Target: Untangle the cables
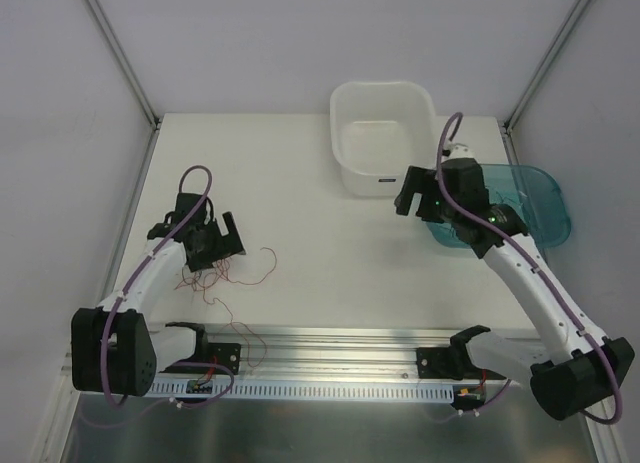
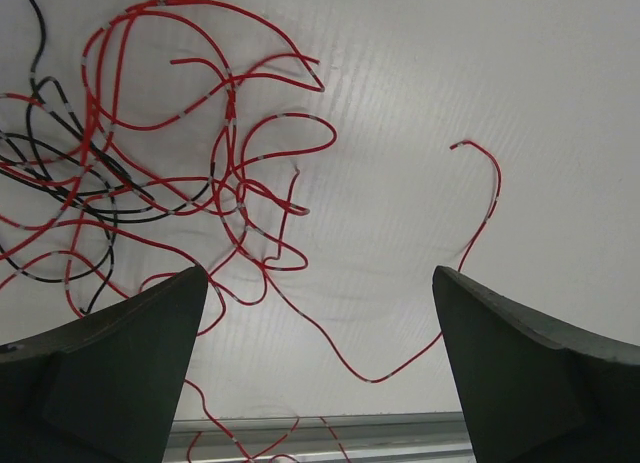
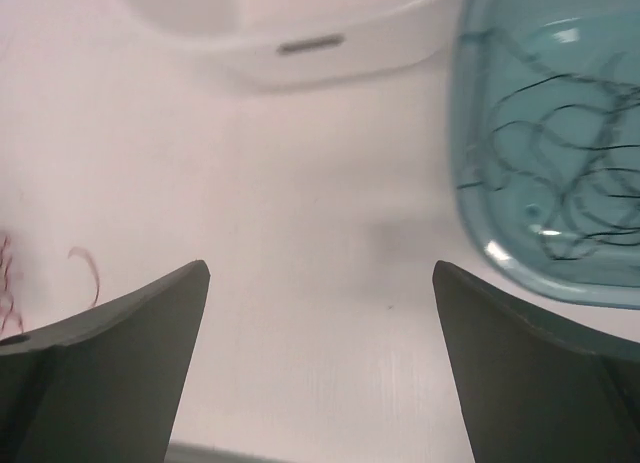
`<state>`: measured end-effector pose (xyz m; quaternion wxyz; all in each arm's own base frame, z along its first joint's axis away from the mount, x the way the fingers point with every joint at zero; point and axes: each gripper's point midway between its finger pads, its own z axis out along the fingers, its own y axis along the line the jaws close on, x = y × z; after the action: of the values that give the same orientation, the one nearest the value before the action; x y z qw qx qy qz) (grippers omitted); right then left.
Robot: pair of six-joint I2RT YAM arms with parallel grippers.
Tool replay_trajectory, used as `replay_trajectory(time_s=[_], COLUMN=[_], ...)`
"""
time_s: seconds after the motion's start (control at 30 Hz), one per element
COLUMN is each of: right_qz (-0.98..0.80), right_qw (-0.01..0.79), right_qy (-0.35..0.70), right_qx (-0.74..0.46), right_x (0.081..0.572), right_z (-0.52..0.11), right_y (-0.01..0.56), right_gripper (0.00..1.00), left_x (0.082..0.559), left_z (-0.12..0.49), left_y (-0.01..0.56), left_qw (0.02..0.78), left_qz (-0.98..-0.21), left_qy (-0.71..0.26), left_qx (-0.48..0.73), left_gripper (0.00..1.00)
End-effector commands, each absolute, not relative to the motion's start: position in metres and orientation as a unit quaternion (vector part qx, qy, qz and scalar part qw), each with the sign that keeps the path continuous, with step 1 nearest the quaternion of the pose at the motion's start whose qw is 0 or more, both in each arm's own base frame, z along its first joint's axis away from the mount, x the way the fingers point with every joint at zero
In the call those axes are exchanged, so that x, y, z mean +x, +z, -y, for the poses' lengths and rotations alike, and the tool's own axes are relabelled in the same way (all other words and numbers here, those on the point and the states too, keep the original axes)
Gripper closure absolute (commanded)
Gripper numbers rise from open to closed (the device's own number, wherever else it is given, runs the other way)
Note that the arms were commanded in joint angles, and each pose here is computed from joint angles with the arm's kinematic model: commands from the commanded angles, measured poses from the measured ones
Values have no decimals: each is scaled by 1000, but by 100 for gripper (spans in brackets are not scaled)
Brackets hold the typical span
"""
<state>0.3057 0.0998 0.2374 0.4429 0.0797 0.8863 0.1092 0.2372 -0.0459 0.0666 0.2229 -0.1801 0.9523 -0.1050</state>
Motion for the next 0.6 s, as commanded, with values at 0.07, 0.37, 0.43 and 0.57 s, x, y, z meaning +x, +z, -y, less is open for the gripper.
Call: replay_trajectory(time_s=[0.07, 0.37, 0.43, 0.57], right_qz=[-898, -896, -896, -890], right_qw=[393, 380, 385, 413], right_qy=[189, 209, 201, 174], right_qx=[-51, -94, -95, -82], right_x=[261, 223, 218, 217], right_z=[-176, -198, -191, -170], right_y=[213, 194, 196, 201], right_gripper=[0, 0, 1, 0], left_x=[231, 283, 296, 300], left_z=[56, 78, 117, 213], left_y=[45, 32, 40, 50], left_qw=[176, 151, 158, 155], left_qz=[-960, -977, -982, -982], left_qy=[-69, -18, -43, -101], left_qx=[-206, -146, -92, 24], left_gripper=[10, 72, 81, 91])
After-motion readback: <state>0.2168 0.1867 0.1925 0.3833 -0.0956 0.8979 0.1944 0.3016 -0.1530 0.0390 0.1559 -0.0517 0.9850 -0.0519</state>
